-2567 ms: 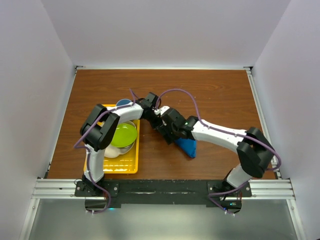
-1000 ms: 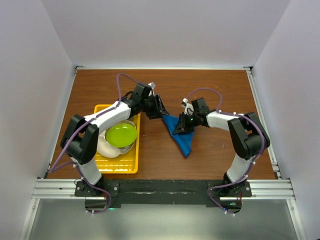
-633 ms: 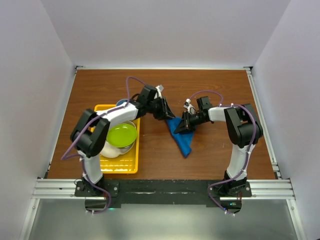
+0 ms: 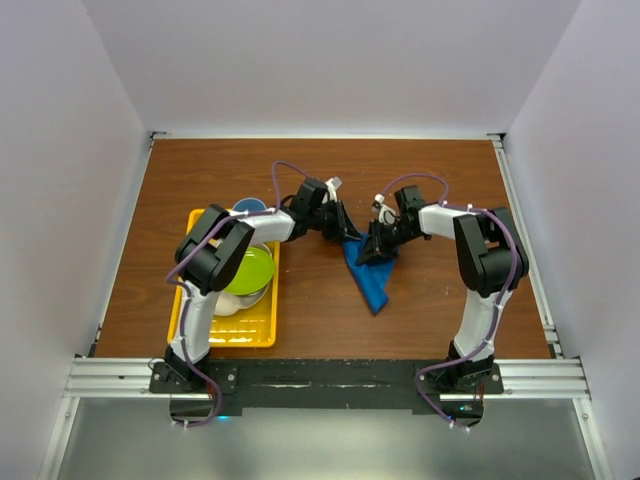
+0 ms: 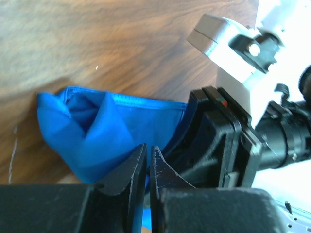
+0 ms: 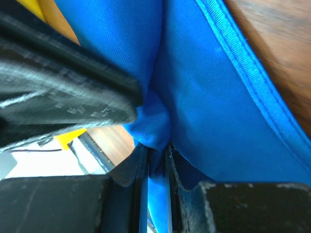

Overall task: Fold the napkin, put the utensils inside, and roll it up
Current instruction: Roll the napkin with the utensil

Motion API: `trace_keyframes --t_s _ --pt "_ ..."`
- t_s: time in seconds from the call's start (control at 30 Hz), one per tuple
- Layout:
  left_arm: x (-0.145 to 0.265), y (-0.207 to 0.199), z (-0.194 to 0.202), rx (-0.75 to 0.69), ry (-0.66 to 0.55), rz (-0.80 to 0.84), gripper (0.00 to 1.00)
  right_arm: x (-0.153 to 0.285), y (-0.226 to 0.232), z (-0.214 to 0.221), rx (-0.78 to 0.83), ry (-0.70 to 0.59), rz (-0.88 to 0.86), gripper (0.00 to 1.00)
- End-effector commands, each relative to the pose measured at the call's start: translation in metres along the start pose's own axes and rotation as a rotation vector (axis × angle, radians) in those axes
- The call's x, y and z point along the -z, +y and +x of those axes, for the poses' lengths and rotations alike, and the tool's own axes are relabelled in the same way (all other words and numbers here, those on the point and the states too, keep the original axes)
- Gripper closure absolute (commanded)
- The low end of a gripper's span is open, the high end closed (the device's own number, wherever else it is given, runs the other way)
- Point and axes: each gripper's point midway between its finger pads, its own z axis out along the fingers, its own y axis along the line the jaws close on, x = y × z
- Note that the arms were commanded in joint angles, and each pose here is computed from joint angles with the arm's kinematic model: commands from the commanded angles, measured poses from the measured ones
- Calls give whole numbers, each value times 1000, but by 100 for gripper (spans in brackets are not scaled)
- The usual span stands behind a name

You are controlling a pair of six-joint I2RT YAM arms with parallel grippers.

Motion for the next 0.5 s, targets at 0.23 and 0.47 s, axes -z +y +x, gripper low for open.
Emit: trace_keyframes --t_s 0.23,0.47 --pt "-17 63 17 -12 42 -167 95 51 -27 2 85 -81 433 61" --pt "-17 81 23 -3 62 -205 98 84 -23 24 90 -142 527 56"
